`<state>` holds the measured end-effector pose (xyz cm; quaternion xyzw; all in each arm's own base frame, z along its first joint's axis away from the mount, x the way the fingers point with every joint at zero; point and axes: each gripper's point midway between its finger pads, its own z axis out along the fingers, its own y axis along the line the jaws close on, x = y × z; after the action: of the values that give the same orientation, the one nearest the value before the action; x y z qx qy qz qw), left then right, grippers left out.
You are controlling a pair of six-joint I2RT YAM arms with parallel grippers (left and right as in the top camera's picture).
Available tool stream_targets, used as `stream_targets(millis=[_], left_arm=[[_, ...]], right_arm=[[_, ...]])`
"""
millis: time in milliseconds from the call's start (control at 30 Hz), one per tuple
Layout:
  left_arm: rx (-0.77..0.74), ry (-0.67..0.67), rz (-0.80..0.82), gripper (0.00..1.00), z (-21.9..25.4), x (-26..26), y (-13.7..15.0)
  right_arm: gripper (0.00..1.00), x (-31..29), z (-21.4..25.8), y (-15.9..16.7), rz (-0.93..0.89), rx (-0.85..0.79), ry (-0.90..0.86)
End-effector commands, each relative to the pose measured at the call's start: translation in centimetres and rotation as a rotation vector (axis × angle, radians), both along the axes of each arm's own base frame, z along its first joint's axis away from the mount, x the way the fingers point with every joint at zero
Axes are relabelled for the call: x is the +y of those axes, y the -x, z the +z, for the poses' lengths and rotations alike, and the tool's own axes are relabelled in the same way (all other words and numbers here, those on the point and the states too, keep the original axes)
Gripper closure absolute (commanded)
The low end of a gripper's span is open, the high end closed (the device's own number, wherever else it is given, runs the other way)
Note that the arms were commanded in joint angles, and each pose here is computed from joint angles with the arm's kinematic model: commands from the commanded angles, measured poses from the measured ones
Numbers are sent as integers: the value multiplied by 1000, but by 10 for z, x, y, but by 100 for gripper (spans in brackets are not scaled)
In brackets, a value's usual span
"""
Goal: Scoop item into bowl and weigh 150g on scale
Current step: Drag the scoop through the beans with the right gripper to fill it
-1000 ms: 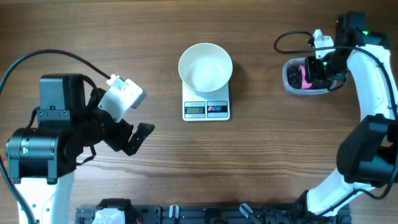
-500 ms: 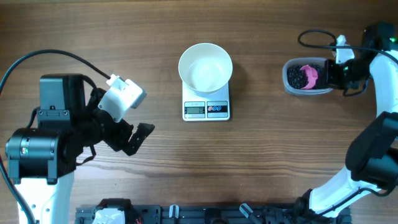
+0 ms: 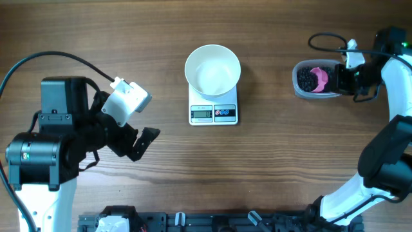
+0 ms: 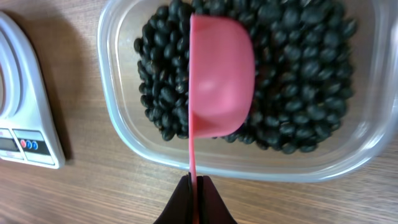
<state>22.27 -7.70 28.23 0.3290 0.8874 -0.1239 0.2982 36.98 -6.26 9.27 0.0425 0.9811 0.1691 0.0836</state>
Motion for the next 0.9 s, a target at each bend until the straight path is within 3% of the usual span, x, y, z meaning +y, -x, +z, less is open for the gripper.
stream_targets(millis=[0, 867], left_arm=[[-24, 5, -16, 0, 6, -1, 0], [-24, 5, -16, 0, 6, -1, 0]], right_arm=[[96, 9, -20, 8, -4, 54, -40], [96, -13, 20, 10, -78, -116, -327]])
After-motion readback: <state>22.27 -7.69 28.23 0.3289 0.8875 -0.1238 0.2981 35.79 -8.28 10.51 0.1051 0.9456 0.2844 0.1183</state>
